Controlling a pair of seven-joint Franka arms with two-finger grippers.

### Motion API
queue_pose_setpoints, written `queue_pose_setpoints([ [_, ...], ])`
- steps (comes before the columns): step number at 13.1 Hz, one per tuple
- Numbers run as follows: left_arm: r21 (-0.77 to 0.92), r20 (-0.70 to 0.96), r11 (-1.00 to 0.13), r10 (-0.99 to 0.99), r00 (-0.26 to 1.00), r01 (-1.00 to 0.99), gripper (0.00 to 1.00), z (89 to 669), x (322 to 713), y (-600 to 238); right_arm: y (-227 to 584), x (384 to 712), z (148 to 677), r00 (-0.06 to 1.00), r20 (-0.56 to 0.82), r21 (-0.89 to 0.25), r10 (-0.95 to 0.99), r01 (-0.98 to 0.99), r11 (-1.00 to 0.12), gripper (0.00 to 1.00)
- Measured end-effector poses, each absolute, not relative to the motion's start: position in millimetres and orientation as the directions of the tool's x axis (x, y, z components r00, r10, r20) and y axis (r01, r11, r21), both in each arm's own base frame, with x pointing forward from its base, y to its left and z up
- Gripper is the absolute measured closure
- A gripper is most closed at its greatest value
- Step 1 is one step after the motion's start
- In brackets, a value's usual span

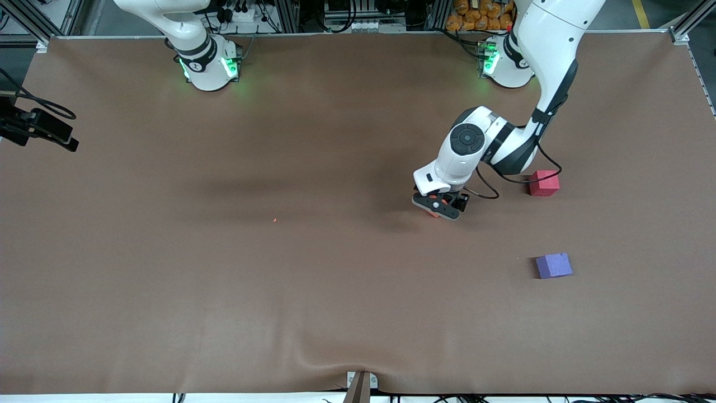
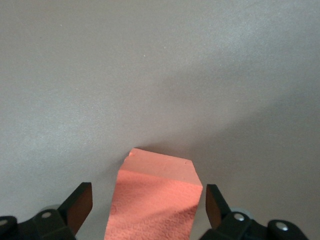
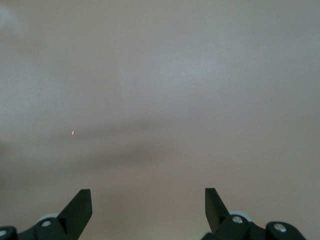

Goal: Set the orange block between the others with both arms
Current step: 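Move the orange cube with the left gripper toward the pink cube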

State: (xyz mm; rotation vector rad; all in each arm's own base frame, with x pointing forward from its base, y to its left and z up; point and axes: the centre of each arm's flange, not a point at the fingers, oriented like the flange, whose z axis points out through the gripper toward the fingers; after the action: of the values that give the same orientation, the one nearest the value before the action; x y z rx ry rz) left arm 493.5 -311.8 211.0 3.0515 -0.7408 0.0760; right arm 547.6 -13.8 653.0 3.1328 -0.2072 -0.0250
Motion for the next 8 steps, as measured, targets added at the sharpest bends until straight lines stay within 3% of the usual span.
queue_pose_setpoints([
  [5,-0.008,0.046,-0.887,-0.462,0.886,-0.462,0.0,209.1,490.8,-315.5,6.2,543.9,649.9,0.994,-0.051,0.006,-0.099,-0.099,-0.995,0.0],
  [7,-0.008,0.047,-0.887,-0.462,0.886,-0.462,0.05,209.1,490.8,-315.8,8.0,543.8,649.9,0.994,-0.052,0.006,-0.096,-0.096,-0.995,0.0],
  [8,-0.008,0.047,-0.887,-0.462,0.886,-0.462,0.16,209.0,490.7,-315.8,8.1,543.9,649.7,0.994,-0.052,0.006,-0.096,-0.095,-0.995,0.0],
])
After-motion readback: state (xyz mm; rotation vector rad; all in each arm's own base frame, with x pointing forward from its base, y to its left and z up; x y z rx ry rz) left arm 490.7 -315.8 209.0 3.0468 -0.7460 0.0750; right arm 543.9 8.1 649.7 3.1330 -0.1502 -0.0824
